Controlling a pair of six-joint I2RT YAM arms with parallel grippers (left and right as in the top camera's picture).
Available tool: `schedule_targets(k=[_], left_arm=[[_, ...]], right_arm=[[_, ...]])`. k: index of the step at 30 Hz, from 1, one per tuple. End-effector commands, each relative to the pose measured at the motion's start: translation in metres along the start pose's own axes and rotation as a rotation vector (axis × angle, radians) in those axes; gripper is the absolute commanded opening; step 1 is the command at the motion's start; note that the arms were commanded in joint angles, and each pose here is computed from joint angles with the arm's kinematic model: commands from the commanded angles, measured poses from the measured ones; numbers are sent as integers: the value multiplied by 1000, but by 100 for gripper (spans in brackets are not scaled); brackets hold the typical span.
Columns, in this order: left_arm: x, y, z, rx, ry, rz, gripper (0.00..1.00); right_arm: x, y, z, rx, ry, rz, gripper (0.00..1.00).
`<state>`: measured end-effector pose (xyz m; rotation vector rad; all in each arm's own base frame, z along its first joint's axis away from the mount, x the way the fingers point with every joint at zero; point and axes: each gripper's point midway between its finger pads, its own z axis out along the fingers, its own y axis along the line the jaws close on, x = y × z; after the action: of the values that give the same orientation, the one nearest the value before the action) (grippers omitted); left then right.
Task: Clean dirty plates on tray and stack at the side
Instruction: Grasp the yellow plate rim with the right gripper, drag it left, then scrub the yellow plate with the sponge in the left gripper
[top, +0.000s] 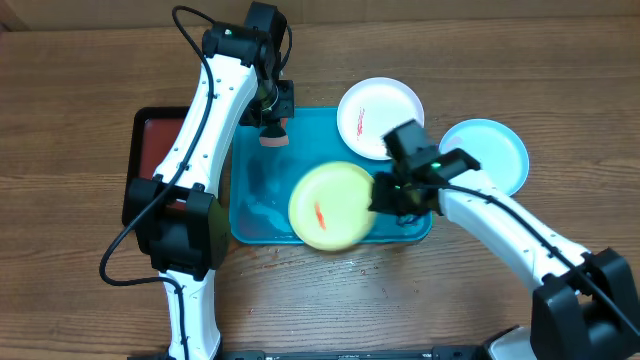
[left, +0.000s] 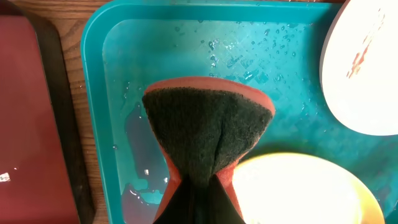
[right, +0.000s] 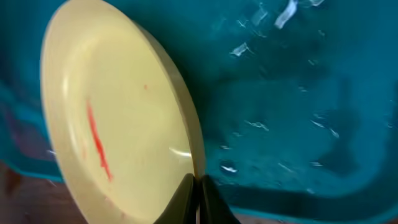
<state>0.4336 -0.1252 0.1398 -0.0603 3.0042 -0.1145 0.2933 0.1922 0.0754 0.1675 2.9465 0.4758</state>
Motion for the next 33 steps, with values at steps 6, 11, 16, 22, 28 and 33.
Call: schedule_targets(k=[6,11,16,22,28,33], left_arm=[[0,-2,-3,11,-3,20,4],[0,-1,-3,7,-3,28,4],[-1,-1,-3,8,-4,27,4],[0,-1,-3,8,-3,28,4],[-1,-2,-3,8,-4,28,4],[0,-1,0,6,3,28,4]], right_arm=[[-27,43,21,-49,-121,131,4],[-16,48,56,-35,-65,151,4],[-24,53,58,-59,-95,143,4],[-46,58,60,-66,-191,45,19],[-47,54,77,-52,-184,33,26],[-51,62,89,-95,-182,26,27]])
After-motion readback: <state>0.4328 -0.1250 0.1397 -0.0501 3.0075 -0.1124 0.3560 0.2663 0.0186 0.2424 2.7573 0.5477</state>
